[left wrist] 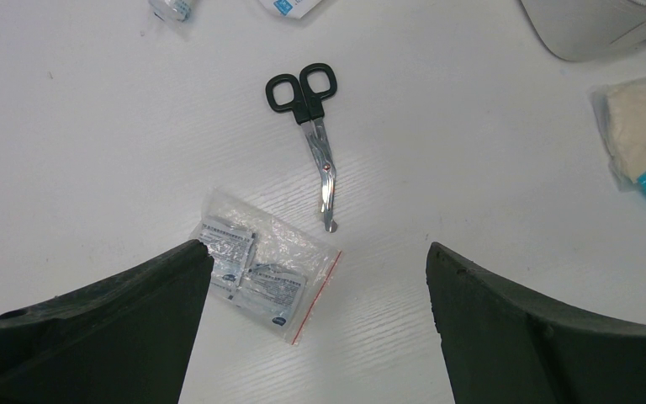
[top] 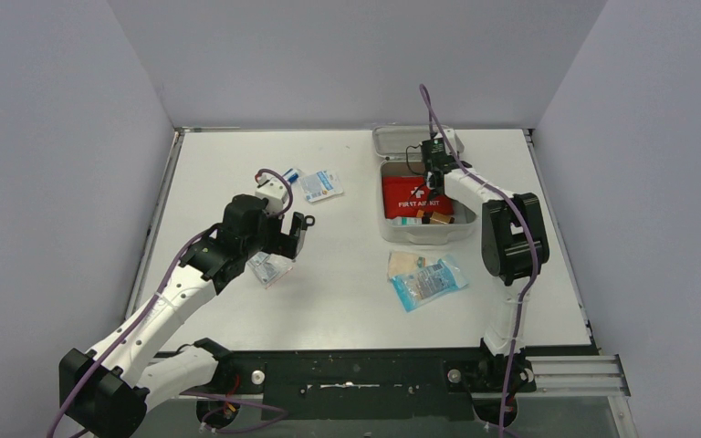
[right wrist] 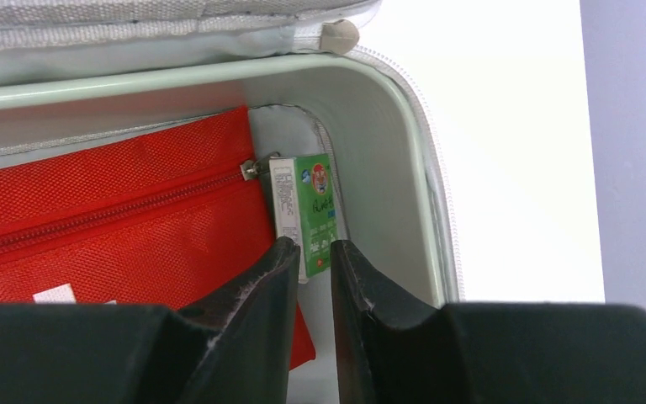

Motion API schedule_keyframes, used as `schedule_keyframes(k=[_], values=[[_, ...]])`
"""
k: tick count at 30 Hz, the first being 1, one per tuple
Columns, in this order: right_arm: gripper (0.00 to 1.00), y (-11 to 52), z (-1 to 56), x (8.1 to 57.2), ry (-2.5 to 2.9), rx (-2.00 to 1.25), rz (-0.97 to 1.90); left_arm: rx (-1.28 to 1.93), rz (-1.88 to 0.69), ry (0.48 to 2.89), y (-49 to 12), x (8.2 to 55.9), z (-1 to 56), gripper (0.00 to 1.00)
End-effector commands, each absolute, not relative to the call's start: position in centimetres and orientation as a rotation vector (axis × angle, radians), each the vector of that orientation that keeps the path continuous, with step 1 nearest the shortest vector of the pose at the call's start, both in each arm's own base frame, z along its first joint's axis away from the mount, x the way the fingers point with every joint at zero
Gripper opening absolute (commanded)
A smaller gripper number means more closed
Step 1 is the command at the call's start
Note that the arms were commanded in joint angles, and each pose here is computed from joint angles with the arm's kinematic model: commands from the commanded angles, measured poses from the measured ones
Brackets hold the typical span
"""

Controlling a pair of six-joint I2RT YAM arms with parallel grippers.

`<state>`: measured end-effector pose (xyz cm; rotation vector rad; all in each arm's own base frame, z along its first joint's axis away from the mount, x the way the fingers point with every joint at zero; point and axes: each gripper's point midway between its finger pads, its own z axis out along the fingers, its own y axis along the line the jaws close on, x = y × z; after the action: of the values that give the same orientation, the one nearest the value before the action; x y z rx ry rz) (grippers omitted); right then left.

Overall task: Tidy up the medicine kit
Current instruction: Place the medical item at the medicine box.

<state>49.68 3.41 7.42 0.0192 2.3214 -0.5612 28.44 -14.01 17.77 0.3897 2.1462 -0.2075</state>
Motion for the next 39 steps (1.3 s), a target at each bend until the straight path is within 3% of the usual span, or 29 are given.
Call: schedule_keyframes(k=[1, 19, 27, 30, 34, 39], values=[[0.21, 2.7, 9.6, 50.7, 2.261, 0.052, -0.604, 0.392, -0.194, 2.124, -13.8, 28.8, 18.2, 0.97], [0.24, 1.9, 6.4, 50.6, 2.341, 0.068, -0.588, 0.39, -0.18, 2.136, -13.7, 28.8, 17.8, 0.97], [0.26, 3.1, 9.1, 50.6, 2.334, 0.067, -0.495, 0.323, -0.127, 2.171, -12.8, 29.5, 16.9, 0.97], [0.31, 4.4, 12.4, 50.4, 2.296, 0.069, -0.404, 0.207, -0.144, 2.204, -11.9, 30.6, 17.0, 0.97], [0.44, 6.4, 15.5, 49.3, 2.27, 0.068, -0.239, 0.054, -0.353, 2.202, -11.6, 33.1, 18.4, 0.97], [0.68, 10.1, 18.5, 47.3, 2.215, 0.058, 0.02, -0.055, -0.337, 2.164, -9.8, 37.8, 18.9, 0.91]])
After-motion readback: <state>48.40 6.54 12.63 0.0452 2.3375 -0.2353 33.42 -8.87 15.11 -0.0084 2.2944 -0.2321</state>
